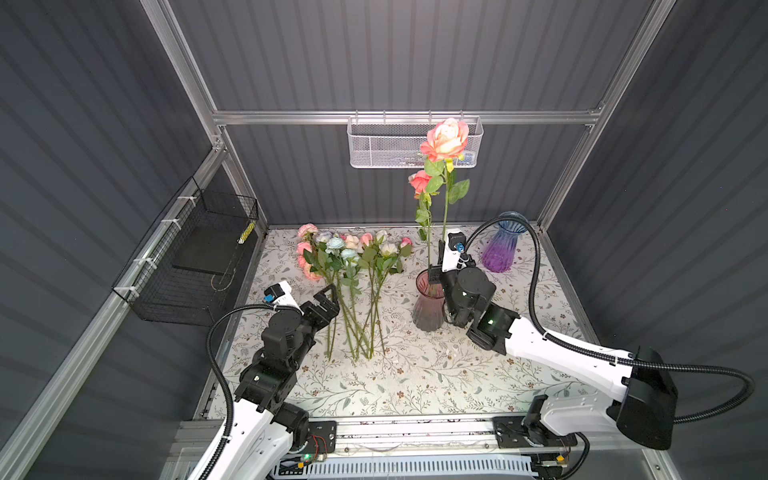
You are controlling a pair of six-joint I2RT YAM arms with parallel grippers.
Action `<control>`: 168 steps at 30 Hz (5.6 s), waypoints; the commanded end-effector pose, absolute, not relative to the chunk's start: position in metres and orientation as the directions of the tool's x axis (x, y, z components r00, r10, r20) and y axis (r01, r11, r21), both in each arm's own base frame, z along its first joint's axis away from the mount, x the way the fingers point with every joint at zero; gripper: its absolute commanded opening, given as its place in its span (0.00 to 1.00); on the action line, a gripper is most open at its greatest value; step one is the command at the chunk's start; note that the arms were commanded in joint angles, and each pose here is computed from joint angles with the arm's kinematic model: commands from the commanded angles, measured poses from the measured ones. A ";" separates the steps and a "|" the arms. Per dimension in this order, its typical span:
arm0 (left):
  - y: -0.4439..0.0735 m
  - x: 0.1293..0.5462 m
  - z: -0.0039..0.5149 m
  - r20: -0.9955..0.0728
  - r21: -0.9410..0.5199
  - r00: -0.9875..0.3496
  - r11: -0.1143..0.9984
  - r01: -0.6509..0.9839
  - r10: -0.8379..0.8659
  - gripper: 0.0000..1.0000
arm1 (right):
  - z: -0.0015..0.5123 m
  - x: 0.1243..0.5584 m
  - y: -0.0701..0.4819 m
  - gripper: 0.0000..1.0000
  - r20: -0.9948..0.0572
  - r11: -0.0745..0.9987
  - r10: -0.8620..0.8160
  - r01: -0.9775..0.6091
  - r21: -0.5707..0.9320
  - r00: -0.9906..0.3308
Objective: Arrange the flowers into the vase
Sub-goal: 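Lower the pink rose stem into the pink vase with the right gripper, then open the right gripper and draw back while the left reaches to the flower pile, then close the left gripper on the stems of the white and pale-blue flowers, then lift the white and pale-blue flowers upright with the left gripper, then grasp the flower stems with the right gripper below the left gripper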
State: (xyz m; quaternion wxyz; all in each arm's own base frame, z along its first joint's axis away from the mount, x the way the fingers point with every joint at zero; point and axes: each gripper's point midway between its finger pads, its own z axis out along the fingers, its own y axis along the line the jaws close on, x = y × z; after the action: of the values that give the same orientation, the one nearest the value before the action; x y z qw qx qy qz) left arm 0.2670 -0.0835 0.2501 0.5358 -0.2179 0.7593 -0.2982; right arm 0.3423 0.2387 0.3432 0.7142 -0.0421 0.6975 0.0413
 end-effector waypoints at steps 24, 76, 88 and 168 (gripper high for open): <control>-0.102 0.277 0.232 -0.645 -0.714 -0.396 0.700 0.007 -0.654 0.99 | 0.302 0.310 0.221 0.44 -0.985 0.980 0.096 -0.161 0.118 -0.141; -0.149 0.398 0.123 -0.495 -0.218 -0.846 0.971 -0.102 -0.200 0.35 | 0.218 0.229 0.113 0.35 -0.924 0.964 0.227 -0.063 0.258 -0.309; -0.146 0.413 0.076 -0.425 -0.088 -0.896 0.991 -0.100 -0.129 0.35 | 0.209 0.234 0.119 0.36 -0.922 0.970 0.204 -0.058 0.236 -0.330; -0.276 0.264 0.403 -0.906 -0.396 -0.253 0.470 0.789 -0.339 0.00 | 0.365 0.226 0.277 0.53 -0.965 0.753 0.095 -0.617 0.229 -0.243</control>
State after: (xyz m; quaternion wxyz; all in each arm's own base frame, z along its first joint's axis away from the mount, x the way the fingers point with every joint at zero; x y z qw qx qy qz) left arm 0.2741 -0.2602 0.3831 0.5807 0.1586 0.6452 -0.4704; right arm 0.2329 0.2534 0.3429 0.5893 -0.1418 0.7484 0.2692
